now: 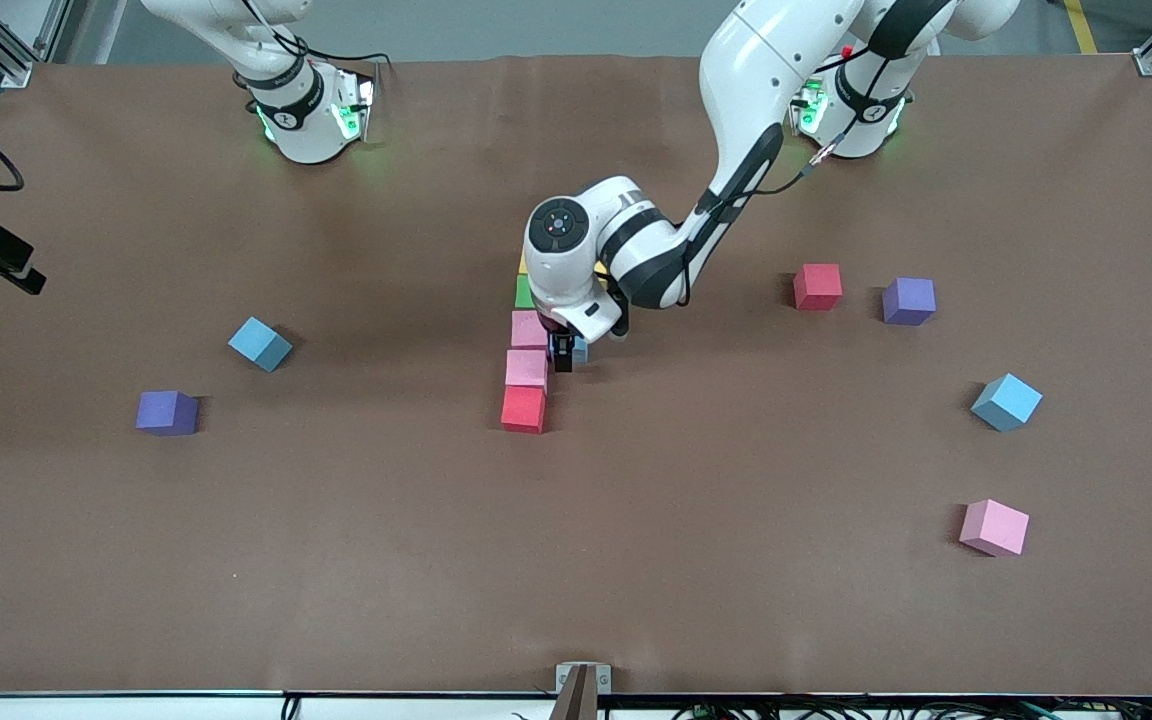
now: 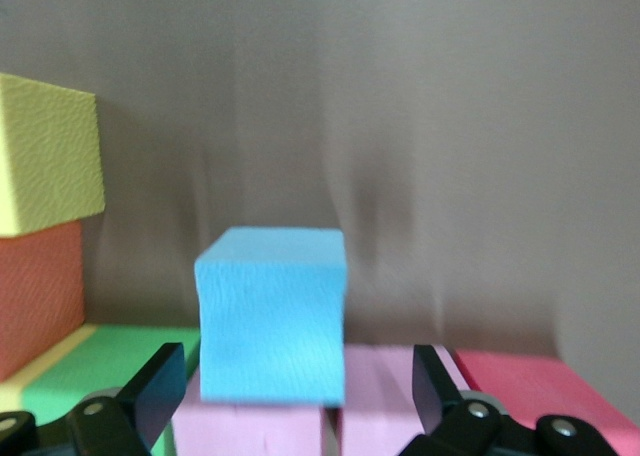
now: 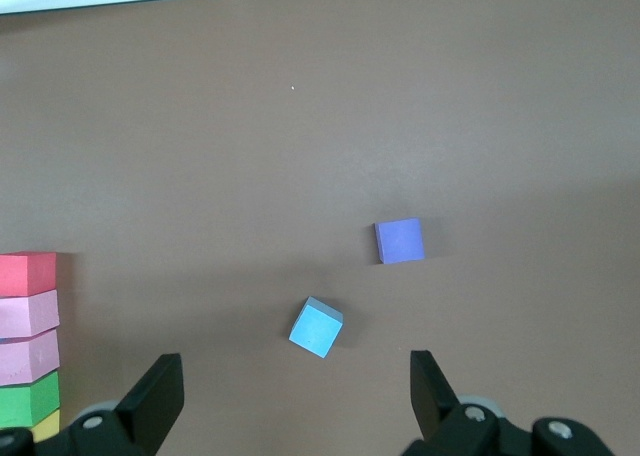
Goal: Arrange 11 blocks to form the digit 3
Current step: 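Lower the light blue block beside the pink blocks and open the left gripper, then reach the left gripper to the red block beside the purple block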
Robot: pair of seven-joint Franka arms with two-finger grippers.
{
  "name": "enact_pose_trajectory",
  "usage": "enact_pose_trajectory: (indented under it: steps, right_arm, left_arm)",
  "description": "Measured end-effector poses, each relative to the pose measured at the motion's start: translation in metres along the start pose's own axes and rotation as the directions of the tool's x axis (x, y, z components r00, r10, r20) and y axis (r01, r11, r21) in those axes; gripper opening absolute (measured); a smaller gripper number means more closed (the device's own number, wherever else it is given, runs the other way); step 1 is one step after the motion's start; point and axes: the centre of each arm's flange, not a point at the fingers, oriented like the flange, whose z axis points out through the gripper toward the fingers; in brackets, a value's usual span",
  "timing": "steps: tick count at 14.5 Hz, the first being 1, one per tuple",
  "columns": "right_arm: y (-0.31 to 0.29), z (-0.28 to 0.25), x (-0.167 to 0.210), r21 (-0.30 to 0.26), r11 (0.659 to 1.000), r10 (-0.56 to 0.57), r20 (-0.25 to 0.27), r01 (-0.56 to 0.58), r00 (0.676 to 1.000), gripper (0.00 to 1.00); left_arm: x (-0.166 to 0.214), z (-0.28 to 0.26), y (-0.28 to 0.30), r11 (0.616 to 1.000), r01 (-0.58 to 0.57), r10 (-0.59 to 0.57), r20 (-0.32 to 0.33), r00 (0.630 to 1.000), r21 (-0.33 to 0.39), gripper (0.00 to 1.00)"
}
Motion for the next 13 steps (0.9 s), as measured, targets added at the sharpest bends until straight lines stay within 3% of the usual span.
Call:
enact_pose_trajectory:
  steps: [4, 8, 10, 13]
  right_arm:
    - [-0.001, 0.0, 0.0, 0.0, 1.0, -0.001, 0.001, 0.001, 1.0, 1.0]
    - [-0.004, 0.0, 0.0, 0.001, 1.0, -0.007, 0.001, 0.007, 1.0, 1.0]
    - [-0.005, 0.0, 0.0, 0.001, 1.0, -0.009, 0.001, 0.009, 1.0, 1.0]
    - [-0.005, 0.0, 0.0, 0.001, 1.0, -0.009, 0.001, 0.009, 1.0, 1.0]
  left_arm:
    - [0.026, -0.097, 0.006, 0.995, -0.098, 0.097, -0.043, 0.994, -0.018, 1.0]
    - [0.127, -0.132, 0.022, 0.948, -0.317, 0.318, -0.103, 0.943, 0.019, 0.99]
    - [0.187, -0.128, 0.03, 0.88, -0.467, 0.474, -0.118, 0.873, 0.08, 0.98]
    - [0.25, -0.107, 0.027, 0.733, -0.659, 0.677, -0.088, 0.73, 0.171, 0.98]
